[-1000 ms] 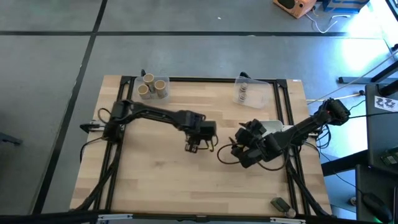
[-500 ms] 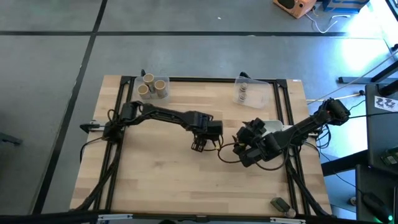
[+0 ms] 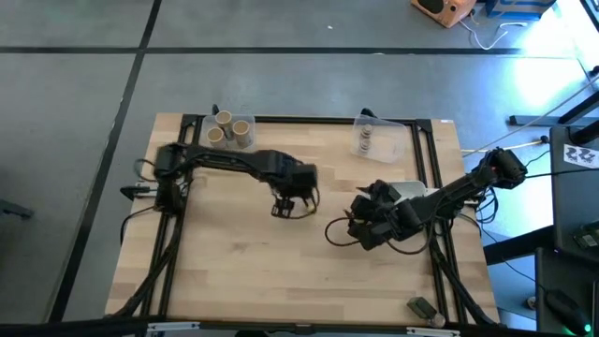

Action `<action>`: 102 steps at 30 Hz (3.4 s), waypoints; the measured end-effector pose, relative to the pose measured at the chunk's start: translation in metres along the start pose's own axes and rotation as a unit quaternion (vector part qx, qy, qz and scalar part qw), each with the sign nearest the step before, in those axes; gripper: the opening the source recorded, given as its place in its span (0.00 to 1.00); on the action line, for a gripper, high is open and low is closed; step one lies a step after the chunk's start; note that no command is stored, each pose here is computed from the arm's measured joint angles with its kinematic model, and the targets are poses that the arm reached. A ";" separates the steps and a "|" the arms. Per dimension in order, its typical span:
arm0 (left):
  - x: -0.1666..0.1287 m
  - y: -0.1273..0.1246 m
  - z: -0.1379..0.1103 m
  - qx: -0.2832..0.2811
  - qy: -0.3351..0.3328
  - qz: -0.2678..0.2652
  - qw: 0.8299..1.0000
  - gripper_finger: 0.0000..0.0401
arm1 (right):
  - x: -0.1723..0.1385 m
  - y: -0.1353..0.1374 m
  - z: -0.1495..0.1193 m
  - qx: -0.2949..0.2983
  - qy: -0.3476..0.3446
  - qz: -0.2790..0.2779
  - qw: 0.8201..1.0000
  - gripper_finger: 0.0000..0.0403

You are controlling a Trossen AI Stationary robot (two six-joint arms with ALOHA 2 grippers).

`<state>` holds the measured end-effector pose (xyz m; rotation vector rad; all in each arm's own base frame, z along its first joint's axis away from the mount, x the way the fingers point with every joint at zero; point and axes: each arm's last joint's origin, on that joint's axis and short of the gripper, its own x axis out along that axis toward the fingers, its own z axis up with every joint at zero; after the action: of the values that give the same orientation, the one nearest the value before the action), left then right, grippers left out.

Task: Sort spices by type
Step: Put the left brown seasoning bottle into the right transparent bin

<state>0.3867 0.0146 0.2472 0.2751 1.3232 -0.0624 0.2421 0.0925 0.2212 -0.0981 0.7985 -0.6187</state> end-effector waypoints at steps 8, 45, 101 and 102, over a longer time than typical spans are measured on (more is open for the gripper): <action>-0.001 -0.005 -0.078 -0.082 -0.122 0.035 0.988 0.62 | 0.045 0.000 0.010 0.031 -0.080 0.132 0.988 0.94; 0.029 -0.045 -0.145 -0.153 -0.292 0.034 0.944 0.62 | 0.154 0.031 -0.008 0.030 -0.149 0.167 0.974 0.57; 0.026 -0.044 -0.140 -0.166 -0.319 0.034 0.933 0.62 | 0.114 -0.195 -0.071 0.287 -0.010 -0.222 0.932 0.46; 0.026 -0.044 -0.140 -0.166 -0.319 0.034 0.933 0.62 | 0.116 -0.197 -0.072 0.290 -0.004 -0.222 0.931 0.46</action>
<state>0.2512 0.0077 0.1849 0.0014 0.6578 0.1237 0.1588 -0.1224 0.1568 0.2684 0.5561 -1.2631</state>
